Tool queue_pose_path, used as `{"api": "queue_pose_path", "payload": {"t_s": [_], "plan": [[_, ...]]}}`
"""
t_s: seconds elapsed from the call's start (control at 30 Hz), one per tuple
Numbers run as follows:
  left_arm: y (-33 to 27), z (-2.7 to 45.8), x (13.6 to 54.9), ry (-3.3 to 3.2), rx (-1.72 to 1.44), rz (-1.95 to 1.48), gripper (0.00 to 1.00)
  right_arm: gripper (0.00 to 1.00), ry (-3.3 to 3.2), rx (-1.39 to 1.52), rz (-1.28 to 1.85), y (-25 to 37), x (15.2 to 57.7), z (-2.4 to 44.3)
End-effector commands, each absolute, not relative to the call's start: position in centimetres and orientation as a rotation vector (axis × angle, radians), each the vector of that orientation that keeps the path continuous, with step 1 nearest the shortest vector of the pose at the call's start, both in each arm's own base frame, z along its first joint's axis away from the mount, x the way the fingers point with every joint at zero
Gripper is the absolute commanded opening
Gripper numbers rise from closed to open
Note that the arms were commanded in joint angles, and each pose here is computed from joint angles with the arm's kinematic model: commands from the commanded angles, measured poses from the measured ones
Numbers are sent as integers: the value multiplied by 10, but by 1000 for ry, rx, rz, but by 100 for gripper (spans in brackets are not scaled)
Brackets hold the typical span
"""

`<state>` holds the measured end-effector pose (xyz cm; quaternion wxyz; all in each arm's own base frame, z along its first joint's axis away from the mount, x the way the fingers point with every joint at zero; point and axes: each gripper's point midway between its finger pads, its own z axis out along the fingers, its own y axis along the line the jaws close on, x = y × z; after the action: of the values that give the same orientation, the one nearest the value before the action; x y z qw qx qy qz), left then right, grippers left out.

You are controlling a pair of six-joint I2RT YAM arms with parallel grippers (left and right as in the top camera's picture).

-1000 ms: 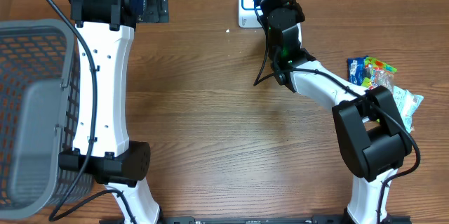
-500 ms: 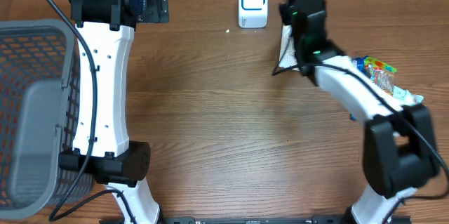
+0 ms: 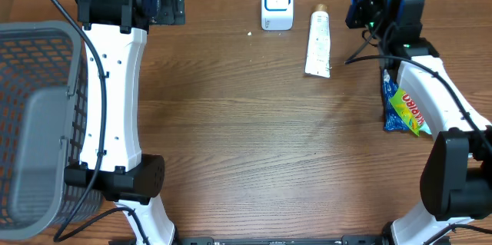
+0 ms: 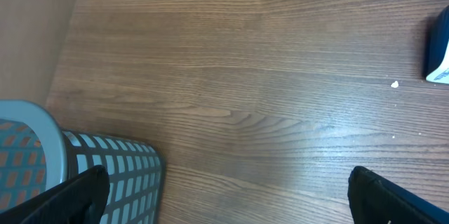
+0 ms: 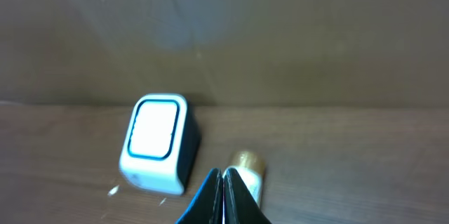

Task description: Scan the item barcode

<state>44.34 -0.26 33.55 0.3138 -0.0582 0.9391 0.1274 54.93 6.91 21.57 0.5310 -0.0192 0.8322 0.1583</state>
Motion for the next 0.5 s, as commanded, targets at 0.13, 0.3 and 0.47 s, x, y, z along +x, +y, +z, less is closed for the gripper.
{"api": "queue_pose_path", "payload": {"t_s": [0.13, 0.3, 0.47], "plan": [[-5, 342, 443, 2456, -163, 329, 100, 5, 2035, -30, 490, 62, 537, 218], [-5, 342, 443, 2456, -163, 329, 100, 8, 2091, -6, 490, 57, 531, 206], [-5, 342, 443, 2456, -163, 329, 100, 8, 2106, -6, 489, 57, 529, 202]]}}
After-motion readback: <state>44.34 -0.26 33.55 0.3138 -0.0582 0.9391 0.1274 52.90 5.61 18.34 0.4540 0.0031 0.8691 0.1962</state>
